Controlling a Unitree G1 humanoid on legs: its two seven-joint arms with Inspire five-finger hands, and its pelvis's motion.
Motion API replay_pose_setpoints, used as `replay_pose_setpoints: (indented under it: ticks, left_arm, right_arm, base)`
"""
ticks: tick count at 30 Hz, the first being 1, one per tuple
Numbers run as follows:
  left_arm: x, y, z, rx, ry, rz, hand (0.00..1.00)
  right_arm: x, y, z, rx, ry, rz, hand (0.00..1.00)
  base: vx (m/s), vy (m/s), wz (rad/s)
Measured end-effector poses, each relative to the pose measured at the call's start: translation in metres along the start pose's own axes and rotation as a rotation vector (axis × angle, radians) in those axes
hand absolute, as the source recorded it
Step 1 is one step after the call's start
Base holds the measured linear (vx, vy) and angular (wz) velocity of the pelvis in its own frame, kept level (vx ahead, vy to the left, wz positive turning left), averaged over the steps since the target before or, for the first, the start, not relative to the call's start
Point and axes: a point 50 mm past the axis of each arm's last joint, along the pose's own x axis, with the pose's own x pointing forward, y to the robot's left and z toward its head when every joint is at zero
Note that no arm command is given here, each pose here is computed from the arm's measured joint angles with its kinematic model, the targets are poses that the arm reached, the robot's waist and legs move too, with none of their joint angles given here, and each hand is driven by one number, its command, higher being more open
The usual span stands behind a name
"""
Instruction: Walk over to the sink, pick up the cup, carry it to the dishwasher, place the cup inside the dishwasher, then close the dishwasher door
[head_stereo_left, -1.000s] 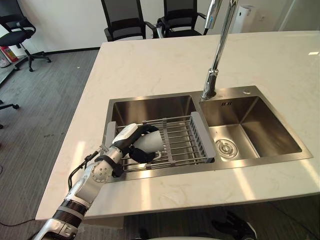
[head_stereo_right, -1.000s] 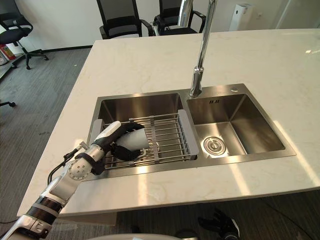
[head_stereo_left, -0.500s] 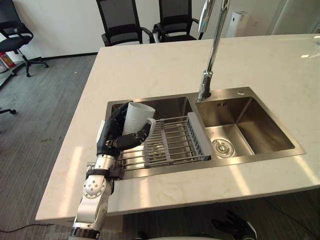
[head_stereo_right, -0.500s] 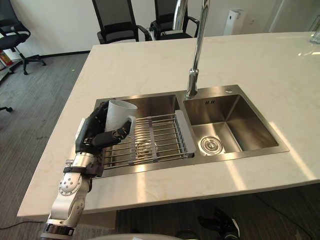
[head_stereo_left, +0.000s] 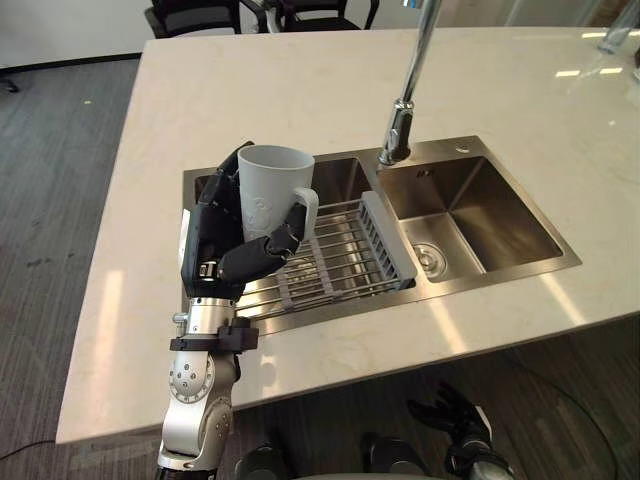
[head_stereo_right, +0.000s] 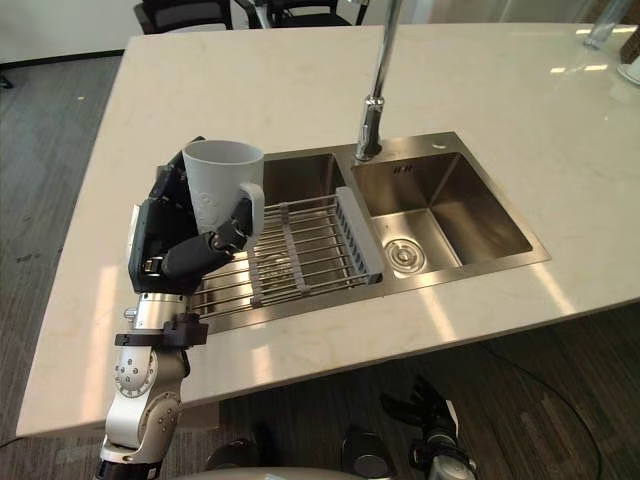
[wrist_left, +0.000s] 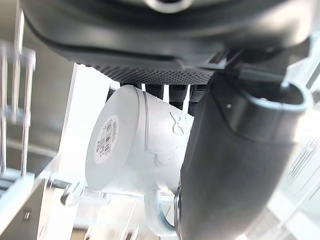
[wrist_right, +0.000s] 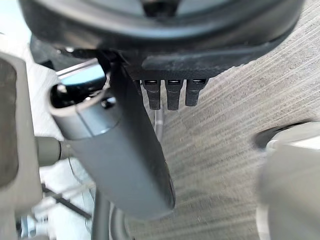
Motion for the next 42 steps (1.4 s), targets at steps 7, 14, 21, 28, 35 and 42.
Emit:
replay_pose_setpoints:
  ticks: [7, 14, 21, 28, 35, 42]
  left_arm:
    - [-0.001, -0.011, 0.003, -0.049, -0.017, 0.000, 0.30]
    - [-0.002, -0.035, 0.001, -0.111, -0.007, -0.112, 0.30]
    - [-0.001, -0.026, -0.024, -0.057, 0.098, -0.111, 0.30]
    - [-0.002, -0.025, -0.026, -0.048, 0.112, -0.117, 0.30]
    - [-0.003, -0.018, -0.025, -0.014, 0.117, -0.112, 0.30]
    - [-0.018, -0.012, -0.031, -0.014, 0.173, -0.080, 0.30]
  right_arm:
    - [0.012, 0.003, 0.019, 0.033, -0.038, -0.016, 0.90]
    - [-0.002, -0.023, -0.005, 0.038, 0.020, -0.113, 0.90]
    - [-0.006, -0.011, -0.019, 0.087, 0.065, -0.087, 0.90]
    - [-0.007, -0.010, -0.022, 0.079, 0.074, -0.078, 0.90]
    - [-0.021, -0.015, -0.045, 0.016, 0.153, -0.075, 0.90]
    - [-0.004, -0.007, -0.007, -0.066, 0.027, -0.026, 0.90]
  base:
    - [-0.17, -0.082, 0.46]
    - [-0.27, -0.027, 0.83]
    - [-0.09, 0.194, 0.35]
    - [-0.08, 0.117, 0.22]
    - [-0.02, -0.060, 1.00]
    - [-0.07, -0.130, 0.67]
